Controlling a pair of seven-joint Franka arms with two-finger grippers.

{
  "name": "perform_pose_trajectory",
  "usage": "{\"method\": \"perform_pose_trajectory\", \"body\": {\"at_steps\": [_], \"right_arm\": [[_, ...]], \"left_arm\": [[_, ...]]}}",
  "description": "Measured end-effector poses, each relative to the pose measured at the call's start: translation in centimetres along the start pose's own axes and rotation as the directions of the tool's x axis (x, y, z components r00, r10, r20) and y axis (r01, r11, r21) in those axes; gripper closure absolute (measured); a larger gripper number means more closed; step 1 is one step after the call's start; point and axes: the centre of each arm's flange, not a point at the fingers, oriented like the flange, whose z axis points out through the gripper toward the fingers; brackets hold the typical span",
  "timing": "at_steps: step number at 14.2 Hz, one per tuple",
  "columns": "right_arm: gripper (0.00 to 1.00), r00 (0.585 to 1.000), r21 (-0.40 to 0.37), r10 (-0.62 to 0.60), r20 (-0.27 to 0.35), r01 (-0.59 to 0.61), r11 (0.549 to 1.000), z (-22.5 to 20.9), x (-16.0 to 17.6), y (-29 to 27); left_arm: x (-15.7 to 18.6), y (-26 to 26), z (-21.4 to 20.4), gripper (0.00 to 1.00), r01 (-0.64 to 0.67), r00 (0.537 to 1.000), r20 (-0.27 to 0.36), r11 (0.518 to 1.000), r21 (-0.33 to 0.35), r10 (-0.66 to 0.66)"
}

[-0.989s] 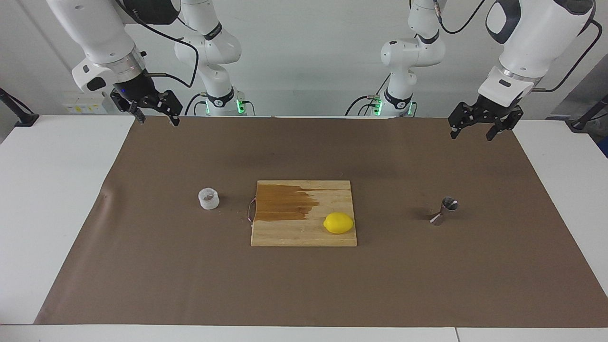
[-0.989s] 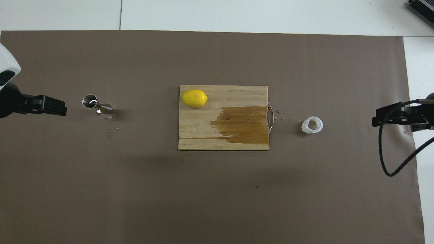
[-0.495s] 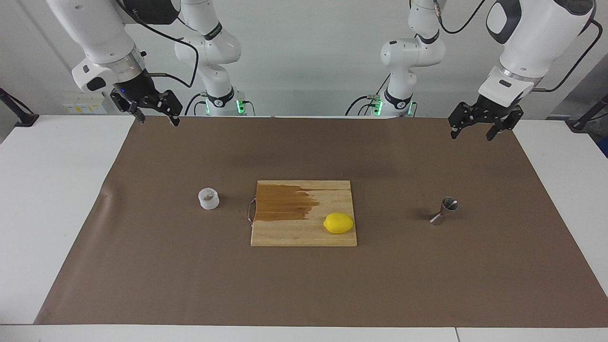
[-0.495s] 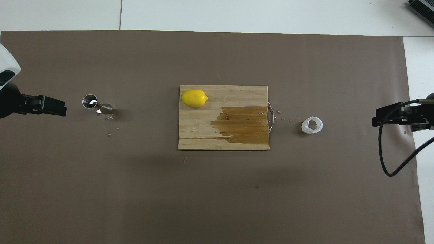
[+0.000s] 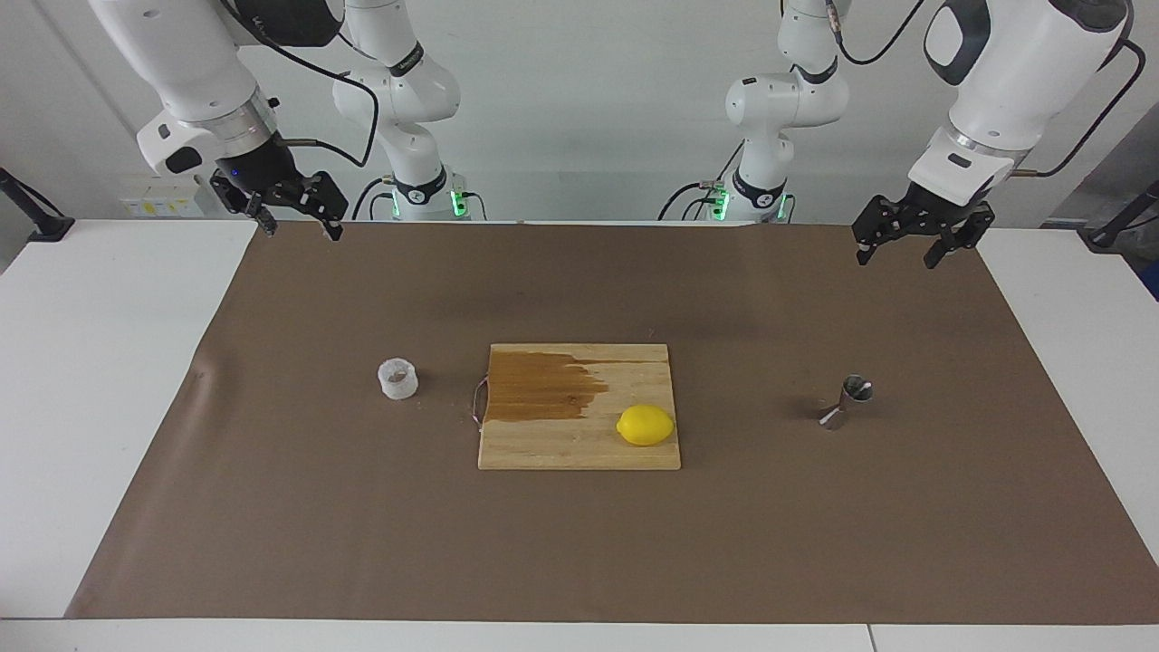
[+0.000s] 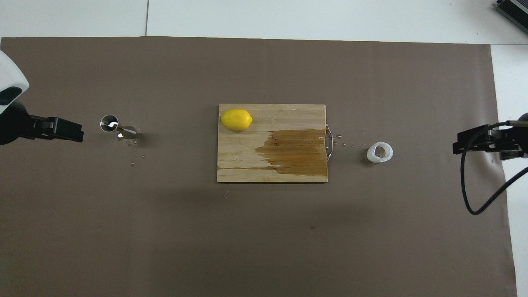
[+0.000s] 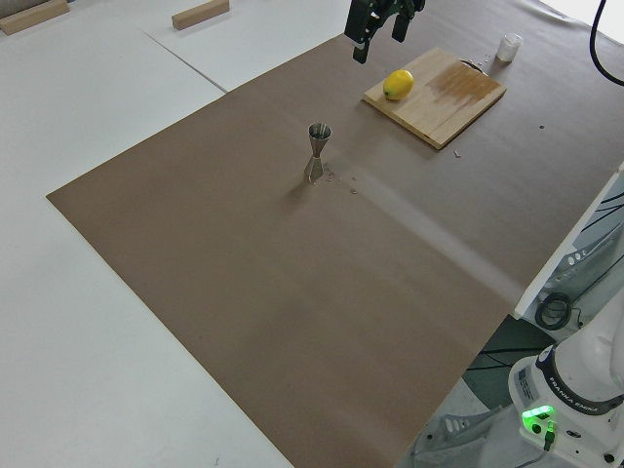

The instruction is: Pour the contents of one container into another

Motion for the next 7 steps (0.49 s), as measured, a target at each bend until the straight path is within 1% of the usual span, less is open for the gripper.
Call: {"method": "perform_pose_trajectory", "body": {"at_steps": [2, 3, 4, 5, 7], "right_arm": [[0.0, 1.0, 0.0, 0.0, 0.0, 0.0, 1.0, 0.0, 0.0, 0.0], [0.0, 1.0, 0.0, 0.0, 0.0, 0.0, 1.0, 0.0, 0.0, 0.0], [0.0, 1.0, 0.0, 0.0, 0.0, 0.0, 1.0, 0.0, 0.0, 0.0], [0.0, 1.0, 0.0, 0.0, 0.0, 0.0, 1.0, 0.0, 0.0, 0.0], [0.0, 1.0, 0.0, 0.0, 0.0, 0.0, 1.0, 0.0, 0.0, 0.0]], "left_arm": [[0.0, -0.3, 0.7, 0.0, 0.077, 0.997, 0.019, 0.995, -0.063, -0.076], [0.1, -0.8, 1.4, 0.0, 0.117, 0.993, 0.039, 0.989, -0.086, -0.114], [0.2, -1.3, 2.5, 0.0, 0.158, 0.986, 0.076, 0.982, -0.103, -0.151], [0.4, -1.8, 3.9, 0.0, 0.21, 0.972, 0.128, 0.972, -0.11, -0.195], [1.2, -2.9, 7.2, 0.0, 0.331, 0.927, 0.226, 0.936, -0.121, -0.299]]}}
